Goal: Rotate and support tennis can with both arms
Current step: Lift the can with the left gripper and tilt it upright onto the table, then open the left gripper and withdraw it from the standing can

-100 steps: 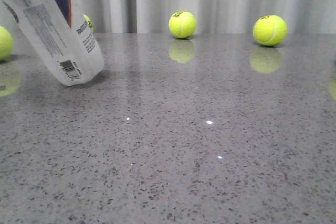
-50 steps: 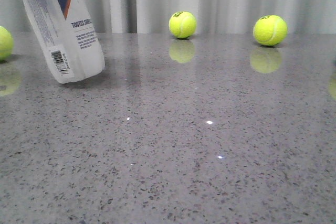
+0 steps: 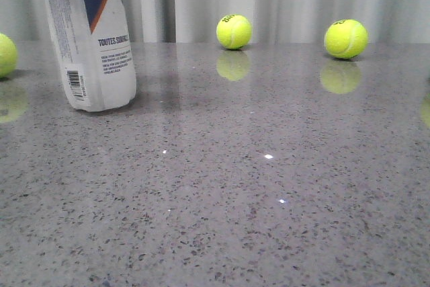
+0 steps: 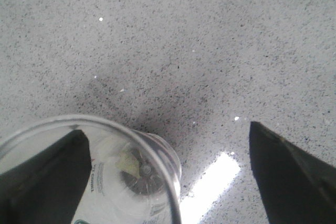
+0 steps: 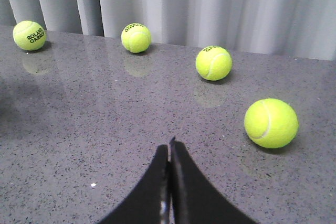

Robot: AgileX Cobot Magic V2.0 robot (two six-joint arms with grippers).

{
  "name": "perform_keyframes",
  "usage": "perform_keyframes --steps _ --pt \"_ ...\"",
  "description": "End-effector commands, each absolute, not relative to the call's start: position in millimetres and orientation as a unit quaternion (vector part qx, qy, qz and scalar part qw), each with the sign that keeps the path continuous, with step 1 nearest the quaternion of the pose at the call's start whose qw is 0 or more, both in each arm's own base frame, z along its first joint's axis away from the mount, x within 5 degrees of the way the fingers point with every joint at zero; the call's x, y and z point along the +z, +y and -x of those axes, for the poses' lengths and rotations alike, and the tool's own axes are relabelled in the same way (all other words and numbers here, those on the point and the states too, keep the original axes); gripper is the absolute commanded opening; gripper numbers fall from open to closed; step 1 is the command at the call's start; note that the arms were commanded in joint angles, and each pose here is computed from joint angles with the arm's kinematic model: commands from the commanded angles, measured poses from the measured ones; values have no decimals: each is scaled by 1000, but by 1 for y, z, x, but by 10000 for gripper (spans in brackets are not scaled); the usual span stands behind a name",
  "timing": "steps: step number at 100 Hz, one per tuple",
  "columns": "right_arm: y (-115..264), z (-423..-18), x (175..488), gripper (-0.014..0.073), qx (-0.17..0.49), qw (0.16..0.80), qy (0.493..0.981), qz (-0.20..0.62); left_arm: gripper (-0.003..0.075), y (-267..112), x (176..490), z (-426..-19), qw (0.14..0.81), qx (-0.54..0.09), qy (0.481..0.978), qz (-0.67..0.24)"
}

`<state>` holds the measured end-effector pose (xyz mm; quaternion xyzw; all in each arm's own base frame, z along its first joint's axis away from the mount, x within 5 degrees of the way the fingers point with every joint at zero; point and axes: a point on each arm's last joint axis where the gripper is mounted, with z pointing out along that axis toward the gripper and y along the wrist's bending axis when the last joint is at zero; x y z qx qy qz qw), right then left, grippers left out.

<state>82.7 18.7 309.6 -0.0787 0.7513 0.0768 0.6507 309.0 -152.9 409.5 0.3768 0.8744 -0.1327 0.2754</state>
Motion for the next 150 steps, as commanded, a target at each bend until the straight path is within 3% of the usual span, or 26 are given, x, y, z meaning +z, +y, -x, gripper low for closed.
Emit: perform_keyframes --steps 1,81,122,150 --pt "18 -83 325 -70 78 689 717 71 588 -153 437 -294 316 -155 857 -377" --pt "18 -83 325 -70 78 689 717 71 584 -129 494 -244 396 -157 842 -331" --pt "18 -83 325 -70 78 689 717 71 584 -96 453 -215 457 -94 852 -239" --pt "18 -83 325 -70 78 689 717 71 584 -56 426 -167 557 -98 812 -147"
